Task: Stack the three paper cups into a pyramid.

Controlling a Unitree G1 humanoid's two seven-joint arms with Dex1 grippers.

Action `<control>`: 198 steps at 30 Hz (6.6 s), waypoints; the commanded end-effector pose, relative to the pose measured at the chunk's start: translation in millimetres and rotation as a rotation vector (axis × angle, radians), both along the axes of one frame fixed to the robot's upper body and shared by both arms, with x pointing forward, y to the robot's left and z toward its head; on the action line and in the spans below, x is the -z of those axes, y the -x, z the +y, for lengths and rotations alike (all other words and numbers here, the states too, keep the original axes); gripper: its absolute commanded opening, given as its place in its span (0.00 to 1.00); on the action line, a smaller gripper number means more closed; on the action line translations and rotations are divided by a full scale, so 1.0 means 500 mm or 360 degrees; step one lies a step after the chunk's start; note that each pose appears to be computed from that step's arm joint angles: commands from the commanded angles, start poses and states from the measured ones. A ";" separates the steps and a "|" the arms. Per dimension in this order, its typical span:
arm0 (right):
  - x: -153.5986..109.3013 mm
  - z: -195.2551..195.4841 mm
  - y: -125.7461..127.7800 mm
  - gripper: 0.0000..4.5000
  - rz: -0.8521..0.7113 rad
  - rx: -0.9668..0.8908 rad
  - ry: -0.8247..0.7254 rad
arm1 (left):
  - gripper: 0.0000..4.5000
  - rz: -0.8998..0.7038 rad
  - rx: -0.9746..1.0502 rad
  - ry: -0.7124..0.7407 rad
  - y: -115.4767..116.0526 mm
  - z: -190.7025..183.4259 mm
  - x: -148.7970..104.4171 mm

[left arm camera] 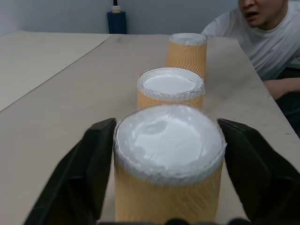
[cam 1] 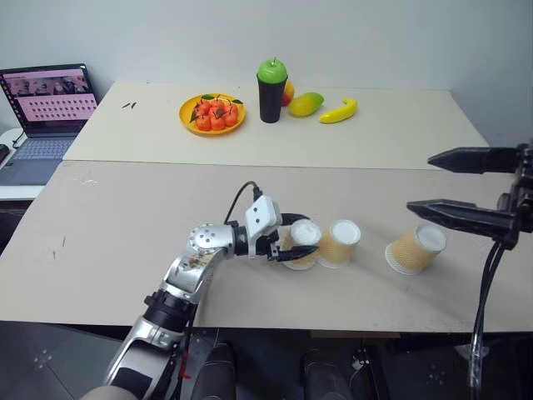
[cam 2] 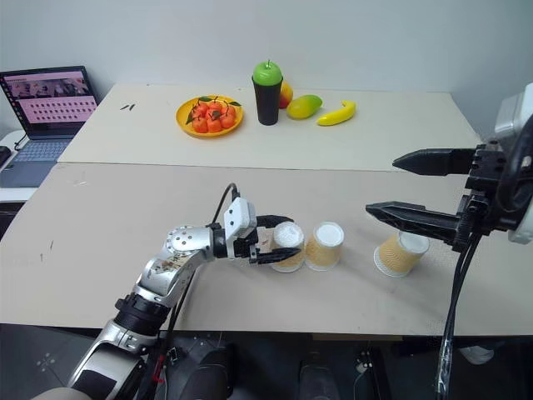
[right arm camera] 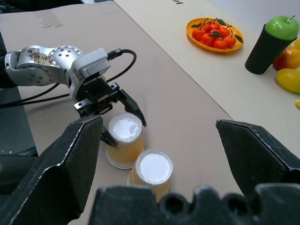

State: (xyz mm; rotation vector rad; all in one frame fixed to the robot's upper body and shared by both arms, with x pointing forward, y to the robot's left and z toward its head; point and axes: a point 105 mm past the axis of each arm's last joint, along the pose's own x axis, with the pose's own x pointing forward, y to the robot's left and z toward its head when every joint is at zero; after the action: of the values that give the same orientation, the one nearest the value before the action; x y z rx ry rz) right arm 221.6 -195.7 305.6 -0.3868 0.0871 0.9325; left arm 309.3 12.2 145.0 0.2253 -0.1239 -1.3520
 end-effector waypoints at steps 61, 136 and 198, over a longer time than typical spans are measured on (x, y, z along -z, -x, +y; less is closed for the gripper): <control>0.248 -0.220 -0.031 1.00 -0.0122 0.1106 -0.0304 | 0.99 0.0062 0.0087 -0.0006 0.032 0.109 -0.228; 0.294 -0.178 -0.116 0.60 0.0026 0.0828 -0.0342 | 1.00 0.0060 -0.0109 0.0026 0.026 0.121 -0.220; 0.097 0.162 -0.124 0.99 0.0076 -0.0495 0.0244 | 1.00 0.0059 -0.0274 -0.0006 0.057 0.144 -0.166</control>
State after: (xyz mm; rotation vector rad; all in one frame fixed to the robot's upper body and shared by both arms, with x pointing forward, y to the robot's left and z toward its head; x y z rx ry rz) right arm 284.5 -114.8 244.3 -0.4950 0.2098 1.2524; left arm 285.0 84.4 214.4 0.1818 -0.0135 -1.1766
